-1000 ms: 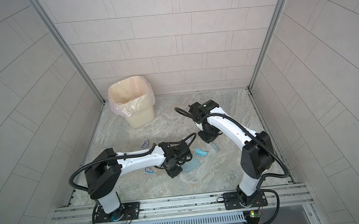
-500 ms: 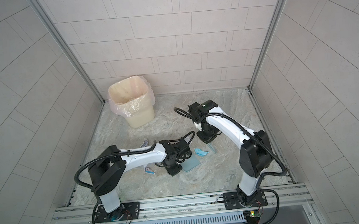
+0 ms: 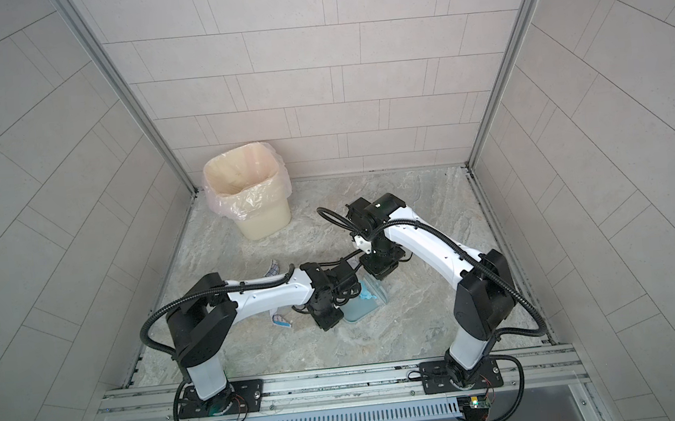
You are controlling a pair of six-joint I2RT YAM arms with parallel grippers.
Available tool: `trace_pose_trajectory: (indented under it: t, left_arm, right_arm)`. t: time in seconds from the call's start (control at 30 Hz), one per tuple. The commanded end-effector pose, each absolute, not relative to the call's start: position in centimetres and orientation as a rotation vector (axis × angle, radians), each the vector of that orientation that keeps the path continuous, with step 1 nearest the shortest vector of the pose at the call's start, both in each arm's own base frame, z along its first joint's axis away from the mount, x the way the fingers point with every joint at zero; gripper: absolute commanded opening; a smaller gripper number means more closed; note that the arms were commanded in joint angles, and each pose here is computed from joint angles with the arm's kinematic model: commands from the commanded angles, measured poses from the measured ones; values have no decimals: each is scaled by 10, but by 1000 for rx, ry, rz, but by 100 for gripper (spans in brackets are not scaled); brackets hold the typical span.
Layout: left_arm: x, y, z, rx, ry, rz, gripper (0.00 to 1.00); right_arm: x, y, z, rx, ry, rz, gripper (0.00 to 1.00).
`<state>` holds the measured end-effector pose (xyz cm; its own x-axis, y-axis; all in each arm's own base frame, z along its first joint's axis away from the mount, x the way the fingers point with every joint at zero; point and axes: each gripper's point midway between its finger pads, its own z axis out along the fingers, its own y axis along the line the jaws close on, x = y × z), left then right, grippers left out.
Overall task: Sweep away the paper scraps from the table
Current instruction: 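Sweep the light blue scraps into the dustpan with the right gripper's brush, then carry the dustpan to the bin with left gripper while right brush withdraws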
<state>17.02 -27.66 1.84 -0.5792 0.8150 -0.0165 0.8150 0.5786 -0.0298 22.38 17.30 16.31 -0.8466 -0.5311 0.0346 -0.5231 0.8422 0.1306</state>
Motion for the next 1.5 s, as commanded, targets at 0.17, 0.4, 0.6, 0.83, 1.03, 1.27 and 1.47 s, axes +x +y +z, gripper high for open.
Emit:
trace_pose_trajectory:
  t: [0.17,0.4,0.6,0.83,1.03,1.27,1.47]
  left_arm:
    - [171,-273,15,1428,2805,-39,0]
    - [172,-273,15,1422,2797,-37,0]
    - [173,-275,16,1417,2795,-44,0]
    - [173,-274,16,1412,2799,-39,0]
    - [173,-273,16,1404,2799,-40,0]
    - [173,-271,16,1394,2795,-26,0]
    - [174,-266,21,1362,2780,-15,0]
  right_arm:
    - [202,151,179,776,-2947,-165,0]
    - [220,135,178,710,-3006,-90,0]
    - [221,151,165,730,-2970,-136,0]
    - [200,175,155,813,-2871,-194,0]
    - [189,188,161,802,-2864,-321,0]
    - [188,175,166,782,-2882,-284,0]
    - [199,141,175,690,-2951,-183,0]
